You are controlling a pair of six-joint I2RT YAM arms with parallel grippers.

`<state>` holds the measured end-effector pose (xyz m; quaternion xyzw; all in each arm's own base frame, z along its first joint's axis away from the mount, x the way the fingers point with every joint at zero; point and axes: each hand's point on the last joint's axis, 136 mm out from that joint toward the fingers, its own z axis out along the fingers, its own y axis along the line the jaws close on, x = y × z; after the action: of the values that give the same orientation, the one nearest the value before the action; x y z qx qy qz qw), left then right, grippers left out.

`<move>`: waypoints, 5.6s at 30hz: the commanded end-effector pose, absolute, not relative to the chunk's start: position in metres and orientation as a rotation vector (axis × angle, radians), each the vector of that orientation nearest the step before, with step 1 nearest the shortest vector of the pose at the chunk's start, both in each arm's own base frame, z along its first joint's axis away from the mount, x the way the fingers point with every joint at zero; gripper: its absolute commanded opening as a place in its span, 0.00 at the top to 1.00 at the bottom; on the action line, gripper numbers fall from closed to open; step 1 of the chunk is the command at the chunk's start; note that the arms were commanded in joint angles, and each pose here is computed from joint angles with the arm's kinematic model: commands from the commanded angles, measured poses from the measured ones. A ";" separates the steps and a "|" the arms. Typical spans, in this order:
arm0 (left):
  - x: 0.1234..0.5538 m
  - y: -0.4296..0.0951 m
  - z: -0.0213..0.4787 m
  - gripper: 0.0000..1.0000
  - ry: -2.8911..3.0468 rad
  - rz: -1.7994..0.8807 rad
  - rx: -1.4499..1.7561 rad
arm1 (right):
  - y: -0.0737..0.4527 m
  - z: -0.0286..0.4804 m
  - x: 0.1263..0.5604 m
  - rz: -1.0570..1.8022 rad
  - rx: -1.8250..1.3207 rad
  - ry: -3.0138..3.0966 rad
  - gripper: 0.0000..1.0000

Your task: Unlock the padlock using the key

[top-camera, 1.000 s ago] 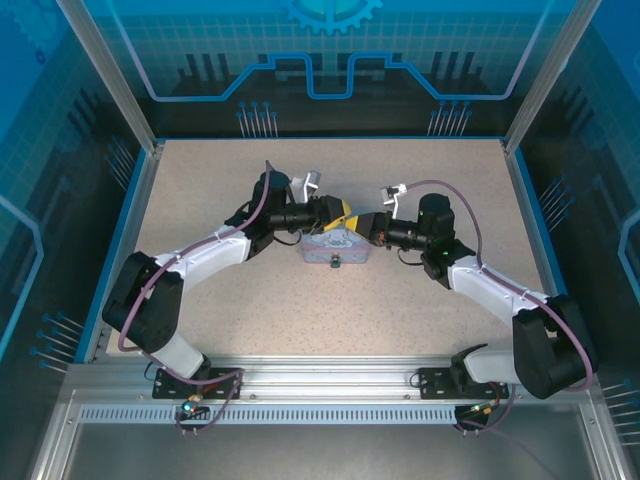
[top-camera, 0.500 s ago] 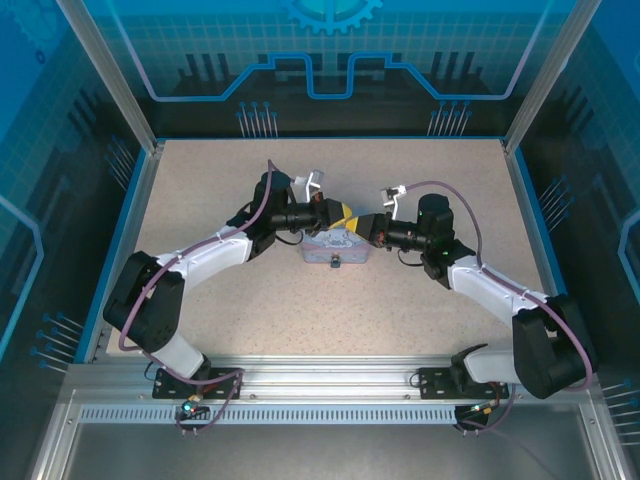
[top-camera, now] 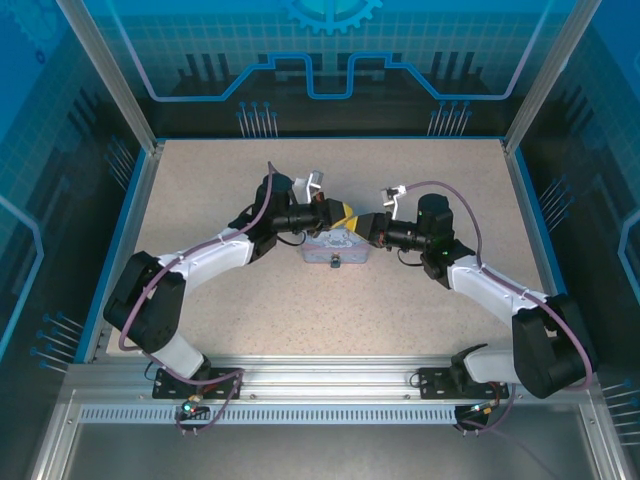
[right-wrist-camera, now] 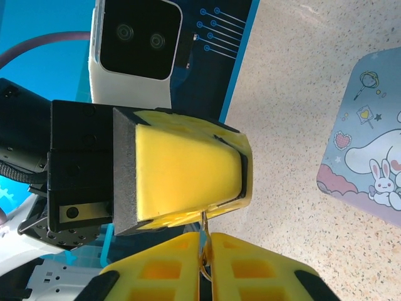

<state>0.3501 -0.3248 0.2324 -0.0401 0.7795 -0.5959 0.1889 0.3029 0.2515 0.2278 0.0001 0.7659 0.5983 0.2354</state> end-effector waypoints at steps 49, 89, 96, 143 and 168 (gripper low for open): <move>0.339 -0.291 0.210 0.39 2.509 -1.356 -0.633 | 0.272 0.213 0.298 0.347 -0.595 2.232 1.00; 0.359 -0.301 0.205 1.00 2.409 -1.341 -0.488 | 0.238 0.249 0.289 0.716 -0.335 2.209 0.47; 0.358 -0.290 0.207 1.00 2.368 -1.276 -0.432 | 0.214 0.228 0.286 0.795 -0.192 2.269 0.48; 0.363 -0.252 0.188 0.42 2.332 -1.217 -0.573 | 0.247 0.003 0.303 0.146 -0.706 2.760 0.52; 0.352 -0.249 0.184 0.41 2.352 -1.223 -0.582 | 0.242 0.052 0.259 0.420 -0.621 2.711 1.00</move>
<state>0.3575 -0.2513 0.1833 -0.2073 0.8490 -0.4328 0.2212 0.2678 0.2390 0.0393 -0.2330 0.9512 0.1157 0.1661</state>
